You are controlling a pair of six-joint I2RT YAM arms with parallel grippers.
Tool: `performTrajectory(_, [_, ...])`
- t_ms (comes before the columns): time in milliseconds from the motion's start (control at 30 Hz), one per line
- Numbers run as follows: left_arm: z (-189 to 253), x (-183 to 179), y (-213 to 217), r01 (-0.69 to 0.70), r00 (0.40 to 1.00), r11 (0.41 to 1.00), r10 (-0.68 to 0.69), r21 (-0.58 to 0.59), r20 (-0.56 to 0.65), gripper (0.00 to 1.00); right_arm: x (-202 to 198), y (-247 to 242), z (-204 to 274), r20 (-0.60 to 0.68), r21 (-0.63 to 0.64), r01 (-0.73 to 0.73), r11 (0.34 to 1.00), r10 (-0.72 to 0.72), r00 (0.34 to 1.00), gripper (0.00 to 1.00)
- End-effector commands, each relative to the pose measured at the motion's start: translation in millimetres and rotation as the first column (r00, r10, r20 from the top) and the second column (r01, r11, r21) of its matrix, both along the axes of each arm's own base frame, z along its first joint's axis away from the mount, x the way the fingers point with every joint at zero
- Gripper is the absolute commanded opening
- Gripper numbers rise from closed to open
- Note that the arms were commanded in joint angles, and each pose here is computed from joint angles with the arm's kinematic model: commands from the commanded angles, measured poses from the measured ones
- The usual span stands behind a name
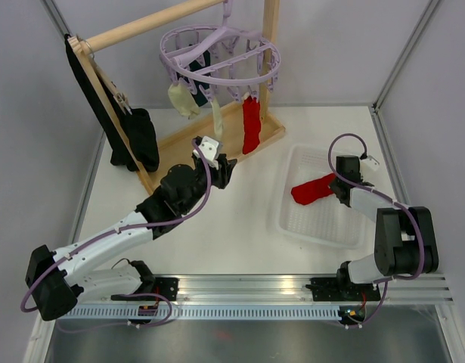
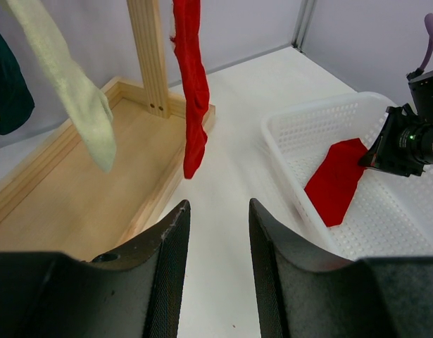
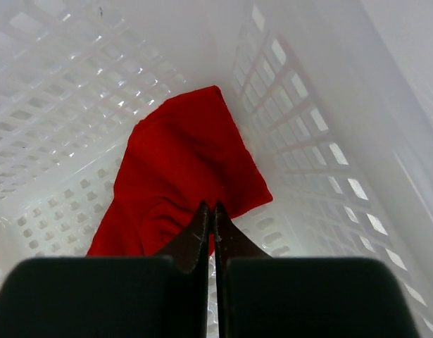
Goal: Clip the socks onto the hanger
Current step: Pick up the sock from the bin.
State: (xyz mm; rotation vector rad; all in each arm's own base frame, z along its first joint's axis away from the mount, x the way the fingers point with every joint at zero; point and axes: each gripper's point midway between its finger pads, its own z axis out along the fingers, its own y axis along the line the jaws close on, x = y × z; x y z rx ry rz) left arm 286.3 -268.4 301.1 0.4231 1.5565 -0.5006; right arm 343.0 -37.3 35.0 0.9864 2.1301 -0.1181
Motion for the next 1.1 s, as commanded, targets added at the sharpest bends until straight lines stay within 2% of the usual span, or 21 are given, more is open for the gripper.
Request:
performTrajectory(0, [3, -1, -3, 0.012, 1.0, 1.0, -0.012, 0.003, 0.004, 0.45, 21, -5, 20, 0.064, -0.032, -0.008, 0.999, 0.01, 0.998, 0.0])
performTrajectory(133, [7, -2, -5, 0.023, 1.0, 1.0, -0.023, 0.004, 0.005, 0.45, 27, 3, 40, 0.096, -0.024, -0.07, 0.997, 0.072, 0.993, 0.0])
performTrajectory(300, [16, -9, -17, 0.098, 0.995, 0.995, -0.098, -0.008, -0.002, 0.46, 38, 23, 93, 0.197, -0.057, -0.22, 0.974, 0.227, 0.954, 0.0])
performTrajectory(500, [47, -14, -32, 0.169, 0.986, 0.985, -0.169, -0.036, -0.006, 0.5, 45, 64, 178, 0.324, -0.145, -0.389, 0.91, 0.415, 0.85, 0.0])
performTrajectory(600, [67, -17, -41, 0.214, 0.977, 0.976, -0.214, -0.053, -0.01, 0.51, 39, 87, 224, 0.404, -0.178, -0.478, 0.86, 0.507, 0.761, 0.0])
performTrajectory(633, [85, -18, -43, 0.224, 0.975, 0.972, -0.223, -0.075, 0.01, 0.51, 35, 93, 250, 0.448, -0.204, -0.494, 0.845, 0.529, 0.721, 0.0])
performTrajectory(767, [111, -22, -49, 0.269, 0.963, 0.959, -0.27, -0.093, 0.004, 0.53, 15, 120, 307, 0.52, -0.28, -0.593, 0.755, 0.639, 0.567, 0.0])
performTrajectory(833, [133, -21, -50, 0.286, 0.958, 0.95, -0.287, -0.122, 0.014, 0.54, -1, 138, 336, 0.555, -0.32, -0.661, 0.678, 0.7, 0.449, 0.0])
performTrajectory(900, [135, -22, -56, 0.321, 0.945, 0.938, -0.326, -0.131, -0.021, 0.55, -13, 150, 352, 0.566, -0.359, -0.698, 0.619, 0.74, 0.364, 0.0])
performTrajectory(933, [151, -21, -51, 0.327, 0.943, 0.933, -0.331, -0.153, -0.006, 0.55, -24, 160, 363, 0.576, -0.382, -0.726, 0.572, 0.762, 0.297, 0.0])
performTrajectory(1033, [161, -17, -50, 0.352, 0.929, 0.915, -0.367, -0.197, -0.043, 0.56, -42, 177, 374, 0.565, -0.439, -0.76, 0.479, 0.805, 0.181, 0.0])
performTrajectory(1067, [162, -23, -53, 0.389, 0.908, 0.892, -0.414, -0.23, -0.068, 0.56, -51, 187, 375, 0.559, -0.452, -0.786, 0.421, 0.821, 0.118, 0.0])
